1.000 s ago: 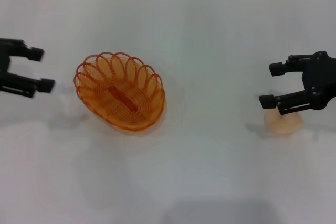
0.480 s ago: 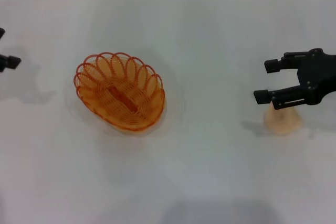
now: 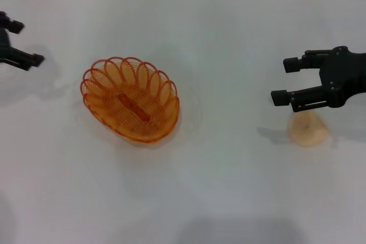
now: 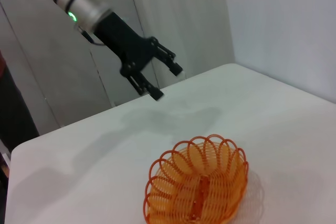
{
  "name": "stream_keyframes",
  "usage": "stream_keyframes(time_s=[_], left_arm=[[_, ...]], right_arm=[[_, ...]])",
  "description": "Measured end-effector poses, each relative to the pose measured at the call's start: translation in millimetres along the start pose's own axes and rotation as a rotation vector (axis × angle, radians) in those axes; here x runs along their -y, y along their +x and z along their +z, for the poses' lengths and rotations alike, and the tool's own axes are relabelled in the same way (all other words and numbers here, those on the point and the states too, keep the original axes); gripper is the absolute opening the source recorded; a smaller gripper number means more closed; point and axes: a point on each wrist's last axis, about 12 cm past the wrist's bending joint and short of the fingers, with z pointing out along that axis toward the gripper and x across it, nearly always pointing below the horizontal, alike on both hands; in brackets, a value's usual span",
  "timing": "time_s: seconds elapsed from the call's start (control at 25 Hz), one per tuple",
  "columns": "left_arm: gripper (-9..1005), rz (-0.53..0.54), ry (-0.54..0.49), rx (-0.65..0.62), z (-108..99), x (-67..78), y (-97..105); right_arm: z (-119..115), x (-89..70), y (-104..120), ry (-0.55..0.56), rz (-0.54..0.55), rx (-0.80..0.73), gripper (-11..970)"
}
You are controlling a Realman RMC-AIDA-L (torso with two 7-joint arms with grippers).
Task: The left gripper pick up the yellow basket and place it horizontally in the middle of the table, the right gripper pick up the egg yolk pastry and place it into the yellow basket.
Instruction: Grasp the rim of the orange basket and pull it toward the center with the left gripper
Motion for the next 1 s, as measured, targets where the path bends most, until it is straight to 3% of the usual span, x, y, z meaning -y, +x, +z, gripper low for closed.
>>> stream_keyframes(time_s=[0.4,1.0], left_arm=[[887,0.044,0.06,0.026,37.6,18.2,-20.2],[887,0.022,0.082,0.041,70.6,30.4,-14.4]], right_arm=[[-0.4,1.2,-4.1,0.001,-0.013,0.001,864],[-0.8,0.1,-3.3,-0.006,-0.012,-0.004,862]])
